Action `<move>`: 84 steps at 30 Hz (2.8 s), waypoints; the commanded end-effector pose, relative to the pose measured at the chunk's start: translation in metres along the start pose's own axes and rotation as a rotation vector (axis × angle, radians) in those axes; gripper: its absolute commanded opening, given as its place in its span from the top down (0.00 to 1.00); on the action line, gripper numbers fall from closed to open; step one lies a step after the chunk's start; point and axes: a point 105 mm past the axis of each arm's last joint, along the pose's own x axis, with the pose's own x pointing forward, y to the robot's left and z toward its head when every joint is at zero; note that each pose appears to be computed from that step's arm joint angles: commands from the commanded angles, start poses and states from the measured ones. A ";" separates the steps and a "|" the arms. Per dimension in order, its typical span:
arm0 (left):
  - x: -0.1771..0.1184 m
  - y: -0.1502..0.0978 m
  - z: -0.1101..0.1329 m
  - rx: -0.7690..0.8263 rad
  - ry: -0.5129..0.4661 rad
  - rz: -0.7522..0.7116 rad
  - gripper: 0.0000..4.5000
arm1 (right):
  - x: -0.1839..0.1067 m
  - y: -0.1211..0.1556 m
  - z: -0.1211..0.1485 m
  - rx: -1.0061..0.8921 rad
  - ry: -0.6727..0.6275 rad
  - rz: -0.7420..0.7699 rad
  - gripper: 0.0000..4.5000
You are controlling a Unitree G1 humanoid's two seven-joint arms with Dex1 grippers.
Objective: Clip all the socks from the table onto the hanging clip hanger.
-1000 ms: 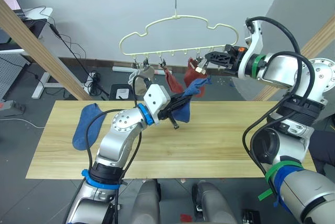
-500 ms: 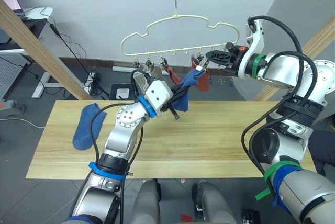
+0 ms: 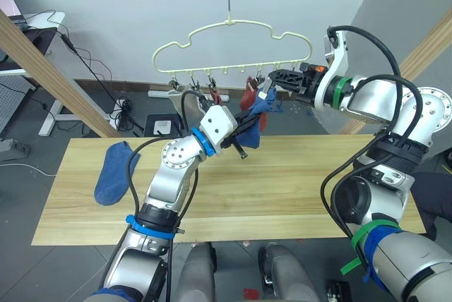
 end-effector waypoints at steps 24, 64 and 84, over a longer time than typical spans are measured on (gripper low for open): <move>-0.036 0.008 -0.012 -0.102 0.125 -0.010 0.16 | -0.060 -0.033 -0.027 -0.860 -0.128 -0.226 0.00; -0.095 -0.014 0.066 -0.319 0.086 -0.072 0.00 | 0.010 -0.032 0.001 -0.844 -0.579 -0.528 0.65; -0.092 -0.013 0.068 -0.310 0.086 -0.059 0.00 | 0.021 -0.041 0.014 -0.791 -0.599 -0.599 0.65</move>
